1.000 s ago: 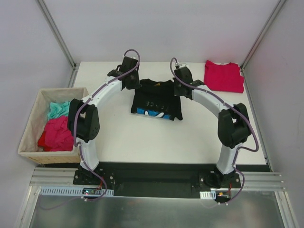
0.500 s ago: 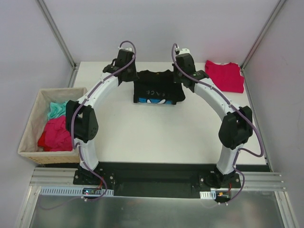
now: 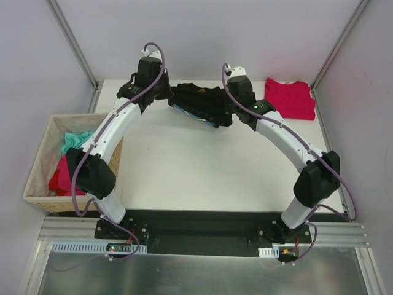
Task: Fold and stack the t-shirts
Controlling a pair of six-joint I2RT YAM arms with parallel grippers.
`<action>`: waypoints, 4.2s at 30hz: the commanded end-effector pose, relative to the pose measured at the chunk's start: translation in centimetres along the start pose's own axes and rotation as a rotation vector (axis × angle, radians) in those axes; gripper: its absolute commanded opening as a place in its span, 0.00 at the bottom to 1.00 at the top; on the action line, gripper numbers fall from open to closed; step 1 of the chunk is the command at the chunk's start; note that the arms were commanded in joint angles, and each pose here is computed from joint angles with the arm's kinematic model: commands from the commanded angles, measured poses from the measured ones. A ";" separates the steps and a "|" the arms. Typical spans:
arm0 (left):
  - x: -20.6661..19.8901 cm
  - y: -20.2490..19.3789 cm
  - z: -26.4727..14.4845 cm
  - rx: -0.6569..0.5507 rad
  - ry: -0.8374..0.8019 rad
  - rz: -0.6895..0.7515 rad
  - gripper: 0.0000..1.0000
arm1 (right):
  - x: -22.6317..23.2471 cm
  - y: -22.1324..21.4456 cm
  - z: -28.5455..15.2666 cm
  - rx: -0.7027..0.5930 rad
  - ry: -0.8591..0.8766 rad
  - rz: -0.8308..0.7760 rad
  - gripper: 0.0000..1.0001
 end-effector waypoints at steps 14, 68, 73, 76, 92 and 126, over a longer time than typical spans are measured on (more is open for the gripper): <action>-1.2 -8.0 -16.8 -0.177 -0.063 -0.004 0.00 | 2.1 -5.1 -15.7 -0.174 0.056 -0.091 0.01; 5.3 -12.5 5.7 0.344 0.144 -0.162 0.00 | 8.7 -8.9 6.9 0.265 0.127 -0.019 0.01; 5.7 -11.8 8.6 0.367 0.128 -0.196 0.00 | 8.7 -9.7 9.0 0.320 0.122 -0.026 0.01; 6.3 -12.2 8.7 0.387 0.176 -0.198 0.21 | 8.3 -9.2 8.2 0.311 0.121 -0.017 0.54; 5.0 -10.0 -6.6 0.206 0.113 -0.168 0.99 | 13.3 -5.2 -3.1 0.137 0.256 -0.167 0.93; 7.2 -11.0 -8.5 0.210 0.218 -0.142 0.99 | 6.9 -28.3 -2.3 0.699 0.113 -0.094 0.90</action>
Point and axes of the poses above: each gripper's point midway between its finger pads, its own z axis out along the fingers, its own x axis along the line the jaws close on, y = z × x, the point moved 5 cm from there along -z, back along the fingers, and after that the axes turned 4 degrees about z, right-handed, at the moved point
